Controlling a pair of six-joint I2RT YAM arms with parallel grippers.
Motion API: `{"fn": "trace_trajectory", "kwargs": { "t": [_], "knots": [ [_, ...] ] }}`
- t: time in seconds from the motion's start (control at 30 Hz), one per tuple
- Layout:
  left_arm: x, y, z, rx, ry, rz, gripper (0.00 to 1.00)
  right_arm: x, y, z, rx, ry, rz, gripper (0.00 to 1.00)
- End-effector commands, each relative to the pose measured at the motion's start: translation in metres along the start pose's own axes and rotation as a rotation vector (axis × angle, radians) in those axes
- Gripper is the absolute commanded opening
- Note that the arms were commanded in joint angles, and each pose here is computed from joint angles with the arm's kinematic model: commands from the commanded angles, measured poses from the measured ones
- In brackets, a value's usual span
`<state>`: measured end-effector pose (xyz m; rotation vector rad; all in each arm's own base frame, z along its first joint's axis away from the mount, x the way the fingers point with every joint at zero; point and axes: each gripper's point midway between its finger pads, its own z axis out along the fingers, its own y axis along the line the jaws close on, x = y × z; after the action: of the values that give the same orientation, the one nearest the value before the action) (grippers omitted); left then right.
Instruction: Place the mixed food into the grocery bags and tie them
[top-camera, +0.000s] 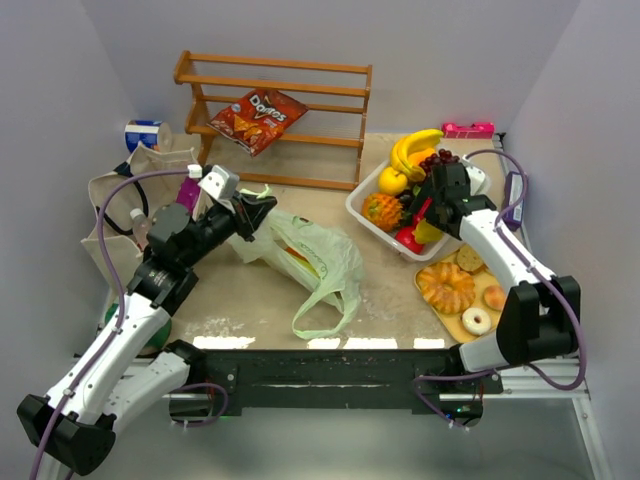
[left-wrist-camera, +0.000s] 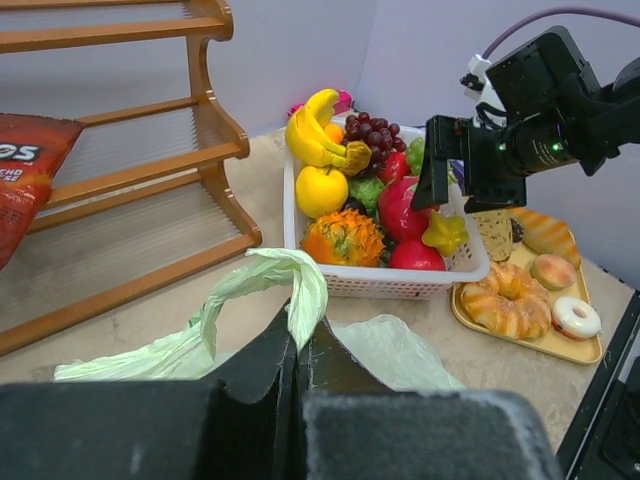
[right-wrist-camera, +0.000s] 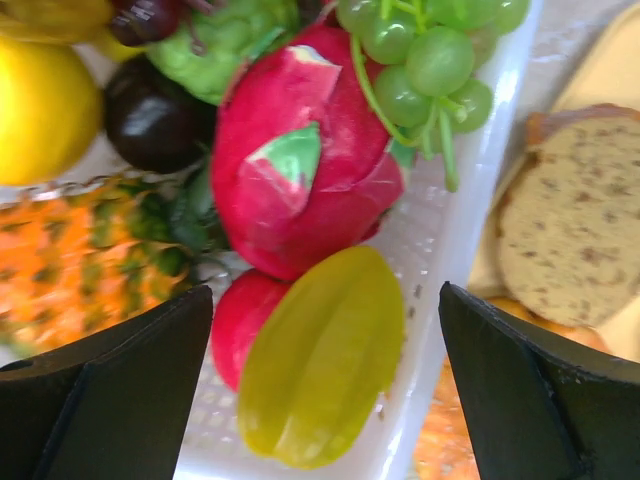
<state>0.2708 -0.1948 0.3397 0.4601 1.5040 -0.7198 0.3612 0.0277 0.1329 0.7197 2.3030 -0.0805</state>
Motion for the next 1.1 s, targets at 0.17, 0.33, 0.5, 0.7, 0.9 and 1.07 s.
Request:
{"fn": "trace_trajectory", "kwargs": {
  "t": [0.17, 0.33, 0.5, 0.7, 0.9, 1.07],
  "knots": [
    [-0.013, -0.004, 0.0, 0.026, -0.052, 0.038, 0.0, 0.008, 0.02, 0.005, -0.095, 0.041, 0.028, 0.91],
    [-0.014, -0.004, 0.0, 0.028, -0.051, 0.036, 0.0, 0.018, 0.017, 0.007, -0.097, 0.063, 0.025, 0.88],
    [-0.014, -0.006, 0.0, 0.038, -0.054, 0.037, 0.0, 0.032, 0.014, 0.02, -0.081, 0.094, 0.003, 0.82],
    [-0.021, -0.025, -0.006, 0.142, -0.088, 0.09, 0.0, 0.026, 0.021, 0.013, -0.121, 0.088, 0.0, 0.59],
    [-0.032, -0.053, -0.022, 0.285, -0.158, 0.158, 0.0, -0.004, 0.022, -0.019, -0.16, 0.009, -0.018, 0.31],
    [-0.032, -0.068, -0.027, 0.376, -0.166, 0.176, 0.0, -0.015, 0.038, -0.052, -0.301, -0.019, -0.043, 0.11]
  ]
}}
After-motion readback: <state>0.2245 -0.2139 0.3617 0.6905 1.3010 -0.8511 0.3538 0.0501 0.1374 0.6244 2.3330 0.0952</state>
